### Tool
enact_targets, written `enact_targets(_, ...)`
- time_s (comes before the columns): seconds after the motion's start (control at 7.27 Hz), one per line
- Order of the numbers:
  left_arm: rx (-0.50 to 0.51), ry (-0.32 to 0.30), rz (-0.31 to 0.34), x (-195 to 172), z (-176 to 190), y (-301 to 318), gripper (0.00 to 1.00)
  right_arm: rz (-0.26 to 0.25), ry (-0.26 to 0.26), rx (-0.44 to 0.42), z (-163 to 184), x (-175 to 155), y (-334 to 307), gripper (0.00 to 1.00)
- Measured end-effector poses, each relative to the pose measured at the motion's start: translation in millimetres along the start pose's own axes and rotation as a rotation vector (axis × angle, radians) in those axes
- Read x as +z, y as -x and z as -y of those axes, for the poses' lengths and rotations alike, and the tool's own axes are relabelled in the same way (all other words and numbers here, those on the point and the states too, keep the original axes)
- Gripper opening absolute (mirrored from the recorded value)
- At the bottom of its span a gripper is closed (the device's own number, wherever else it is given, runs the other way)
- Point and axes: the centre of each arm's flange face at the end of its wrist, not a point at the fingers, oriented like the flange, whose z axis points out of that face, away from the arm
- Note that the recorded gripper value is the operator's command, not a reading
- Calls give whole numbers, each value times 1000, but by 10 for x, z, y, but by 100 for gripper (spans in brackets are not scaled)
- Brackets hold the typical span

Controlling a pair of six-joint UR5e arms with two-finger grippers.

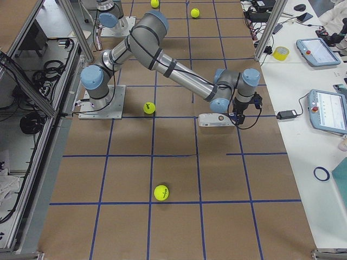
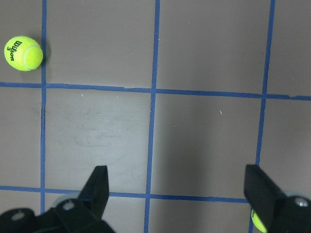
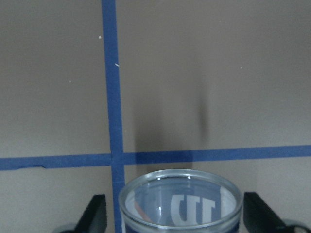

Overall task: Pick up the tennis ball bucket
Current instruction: 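Close the right gripper on the can top and lift it, then carry the can toward the table center and lay it on its side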

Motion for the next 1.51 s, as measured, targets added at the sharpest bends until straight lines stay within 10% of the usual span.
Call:
enact_targets(0.28, 2, 38, 3, 58, -8, 20, 100, 3, 13, 3, -6, 54, 4, 51)
enact_targets(0.55, 73, 38, 1, 55, 33, 49, 100, 13, 10, 3, 1, 70, 12, 31)
enact_targets(1.1, 148, 6, 8, -44, 217, 524, 100, 9, -36, -40, -21, -610, 306, 26)
enact_targets(1.51, 125, -1, -9, -23, 247, 525, 100, 16, -93, -267, -119, -1308, 1726, 7)
